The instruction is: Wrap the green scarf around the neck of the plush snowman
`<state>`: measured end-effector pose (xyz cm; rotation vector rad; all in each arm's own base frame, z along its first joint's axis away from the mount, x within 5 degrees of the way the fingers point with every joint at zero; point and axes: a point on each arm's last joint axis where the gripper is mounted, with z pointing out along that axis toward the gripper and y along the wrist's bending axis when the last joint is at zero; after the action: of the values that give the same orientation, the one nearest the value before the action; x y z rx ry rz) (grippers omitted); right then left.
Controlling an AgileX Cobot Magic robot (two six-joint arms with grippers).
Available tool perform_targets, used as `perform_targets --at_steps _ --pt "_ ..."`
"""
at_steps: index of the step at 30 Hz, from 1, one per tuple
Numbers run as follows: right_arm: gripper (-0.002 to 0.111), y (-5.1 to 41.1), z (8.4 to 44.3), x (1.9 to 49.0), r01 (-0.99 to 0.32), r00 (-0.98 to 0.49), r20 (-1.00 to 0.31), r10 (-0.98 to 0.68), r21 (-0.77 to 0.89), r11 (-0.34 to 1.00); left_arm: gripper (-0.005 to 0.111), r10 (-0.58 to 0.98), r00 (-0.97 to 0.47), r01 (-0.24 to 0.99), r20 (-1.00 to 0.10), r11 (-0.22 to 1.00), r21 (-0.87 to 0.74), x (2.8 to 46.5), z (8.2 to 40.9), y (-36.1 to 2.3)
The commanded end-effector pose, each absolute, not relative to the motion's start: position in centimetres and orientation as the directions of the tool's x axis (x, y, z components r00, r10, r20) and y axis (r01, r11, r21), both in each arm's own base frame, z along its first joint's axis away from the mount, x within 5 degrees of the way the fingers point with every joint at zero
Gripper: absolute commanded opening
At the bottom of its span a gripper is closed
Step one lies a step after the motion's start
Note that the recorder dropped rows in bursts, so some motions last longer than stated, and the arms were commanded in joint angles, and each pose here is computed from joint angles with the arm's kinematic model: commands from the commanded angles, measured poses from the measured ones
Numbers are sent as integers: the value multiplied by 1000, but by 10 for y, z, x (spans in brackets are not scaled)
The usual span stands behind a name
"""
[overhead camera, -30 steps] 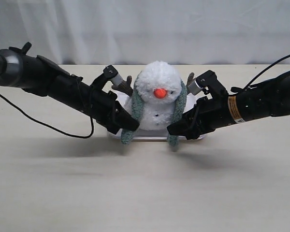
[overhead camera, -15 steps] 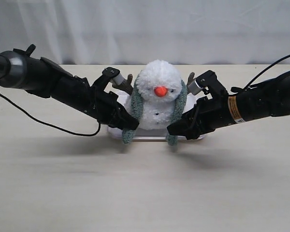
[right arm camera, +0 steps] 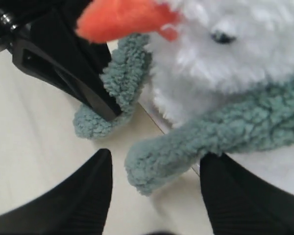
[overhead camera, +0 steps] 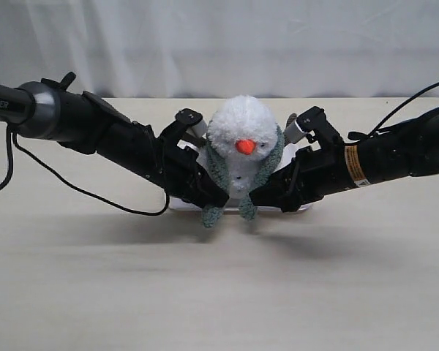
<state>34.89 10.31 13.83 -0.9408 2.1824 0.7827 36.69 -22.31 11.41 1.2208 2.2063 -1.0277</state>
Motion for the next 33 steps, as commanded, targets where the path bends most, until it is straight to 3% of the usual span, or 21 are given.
perform_targets --at_steps 1,7,13,22,24,33 --pt "43 104 141 348 -781 -545 -736 -402 272 561 0 534 -527 850 -661 350 -394 367 114 -227" --pt "26 104 141 348 -786 -539 -738 -407 266 558 0 463 -585 805 -666 430 -408 373 116 -228" --pt "4 104 141 347 -787 -539 -738 -406 268 557 0 449 -594 800 -667 411 -437 372 118 -230" --pt "4 106 137 346 -793 -546 -734 -403 298 531 1 453 -588 804 -670 418 -422 373 117 -229" --pt "4 106 137 346 -793 -546 -734 -403 298 531 8 467 -579 811 -668 414 -414 372 116 -228" --pt "4 106 137 345 -796 -544 -736 -403 300 527 58 573 -534 845 -622 324 -426 361 113 -226"
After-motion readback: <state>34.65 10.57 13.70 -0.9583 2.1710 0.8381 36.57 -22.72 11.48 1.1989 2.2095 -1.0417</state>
